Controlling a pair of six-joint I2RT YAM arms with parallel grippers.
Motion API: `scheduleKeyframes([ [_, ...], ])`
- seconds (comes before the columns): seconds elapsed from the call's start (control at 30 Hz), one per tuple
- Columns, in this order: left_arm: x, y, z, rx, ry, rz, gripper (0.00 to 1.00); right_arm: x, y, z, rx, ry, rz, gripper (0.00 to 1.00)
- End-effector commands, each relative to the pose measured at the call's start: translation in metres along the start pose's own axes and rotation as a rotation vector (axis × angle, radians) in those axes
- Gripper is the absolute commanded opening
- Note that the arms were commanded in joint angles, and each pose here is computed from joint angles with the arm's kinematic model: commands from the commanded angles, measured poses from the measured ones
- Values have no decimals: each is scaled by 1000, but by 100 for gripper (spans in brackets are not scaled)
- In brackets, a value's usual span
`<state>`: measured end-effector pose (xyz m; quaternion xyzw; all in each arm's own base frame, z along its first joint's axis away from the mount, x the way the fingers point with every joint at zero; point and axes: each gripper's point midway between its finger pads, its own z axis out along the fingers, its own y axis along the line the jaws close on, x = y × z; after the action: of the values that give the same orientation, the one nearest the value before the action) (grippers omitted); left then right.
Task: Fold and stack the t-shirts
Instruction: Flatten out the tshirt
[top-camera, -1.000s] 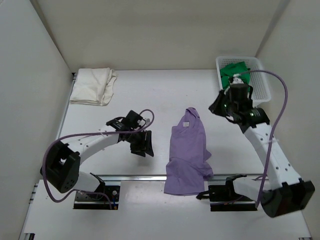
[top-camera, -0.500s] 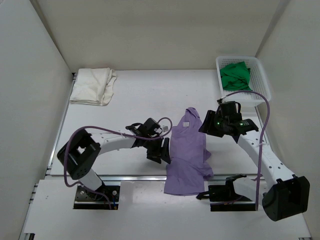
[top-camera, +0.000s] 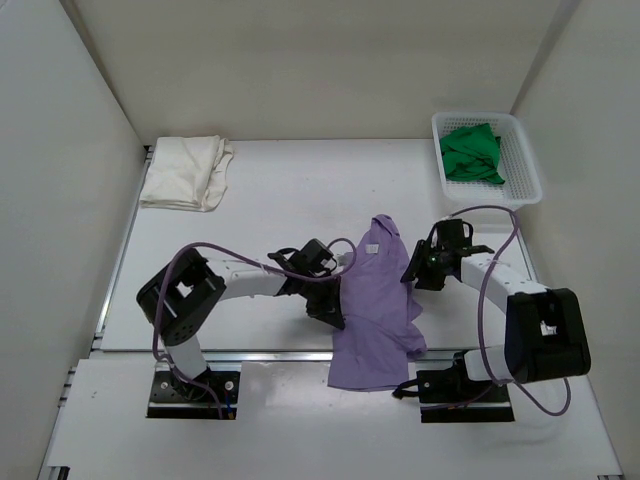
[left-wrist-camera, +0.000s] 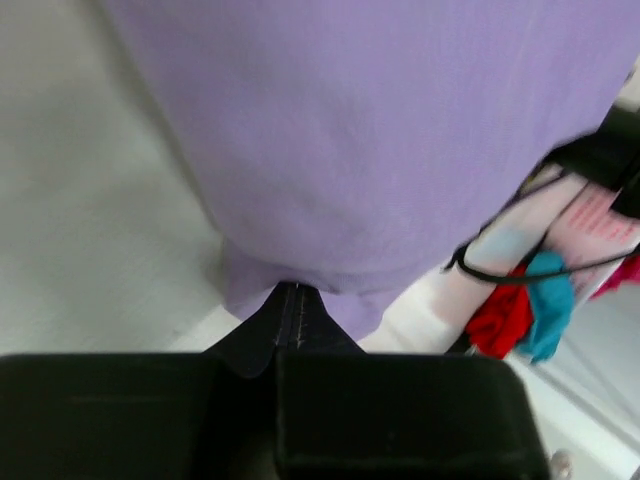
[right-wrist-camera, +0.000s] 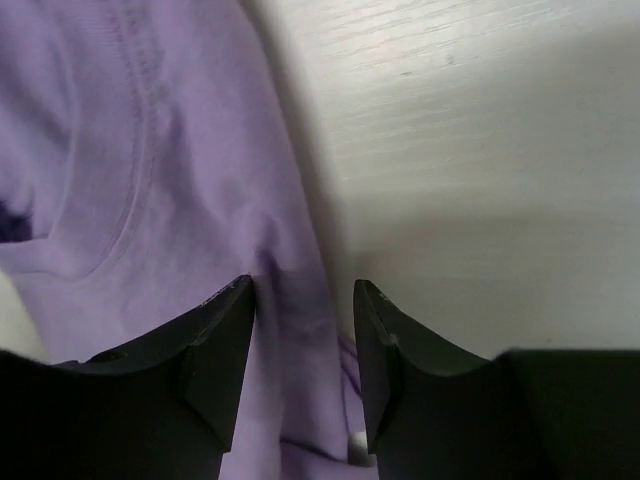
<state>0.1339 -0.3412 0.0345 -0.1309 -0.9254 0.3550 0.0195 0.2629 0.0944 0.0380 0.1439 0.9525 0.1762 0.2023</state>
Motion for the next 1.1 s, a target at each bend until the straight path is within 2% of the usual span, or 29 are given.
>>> scheduleKeyframes([
  [0.0, -31, 3, -18, -22, -111, -18, 0, -23, 6, 11, -58, -85, 18, 41],
  [0.07, -49, 19, -37, -23, -181, -89, 0, -20, 0, 22, -18, -61, 19, 28],
  [0.1, -52, 20, -42, -10, -194, -100, 0, -18, -1, 23, -11, -60, 21, 27],
  [0.13, -57, 25, -47, -9, -208, -126, 0, -18, 1, 25, -24, -63, 20, 21],
  [0.17, -56, 21, -47, 16, -191, -129, 0, -17, -1, 25, -25, -57, 34, 12],
  [0.23, -45, 13, -40, 19, -129, -98, 4, -20, 0, 22, -38, -77, 50, 11],
  [0.27, -34, 8, -34, 7, -94, -61, 12, -19, 0, 21, -48, -74, 50, 6],
  [0.3, -21, 5, -31, 1, -57, -29, 28, -23, 0, 17, -51, -88, 48, 0],
  [0.33, -19, 6, -30, -14, -57, -23, 44, -25, -4, 15, -41, -94, 56, 0],
  [0.4, -6, 15, -29, -28, -35, -32, 59, -33, -4, 8, -42, -119, 64, 0],
  [0.53, 3, 17, -23, -18, 1, -46, 68, -43, -2, 3, -71, -142, 96, 0],
  [0.6, 1, 6, -11, -46, 28, 22, 69, -42, -4, 4, -65, -133, 110, 0],
  [0.8, 2, 0, 9, 7, 15, -38, 65, -44, 3, 0, -105, -144, 119, 0],
  [0.87, 0, -9, 15, 15, 4, -24, 46, -43, 3, 0, -106, -145, 123, 0],
  [0.9, -3, -13, 16, 27, -8, -26, 26, -42, 3, -1, -110, -140, 125, 0],
  [0.93, -6, -8, 14, 15, -16, -49, 16, -42, 5, -1, -116, -138, 123, 1],
  [0.97, -14, -5, 10, 3, -37, -63, 3, -41, 5, -2, -116, -139, 120, 0],
  [1.07, -49, 9, -22, -37, -145, -75, 0, -33, 1, -4, -110, -131, 133, 0],
])
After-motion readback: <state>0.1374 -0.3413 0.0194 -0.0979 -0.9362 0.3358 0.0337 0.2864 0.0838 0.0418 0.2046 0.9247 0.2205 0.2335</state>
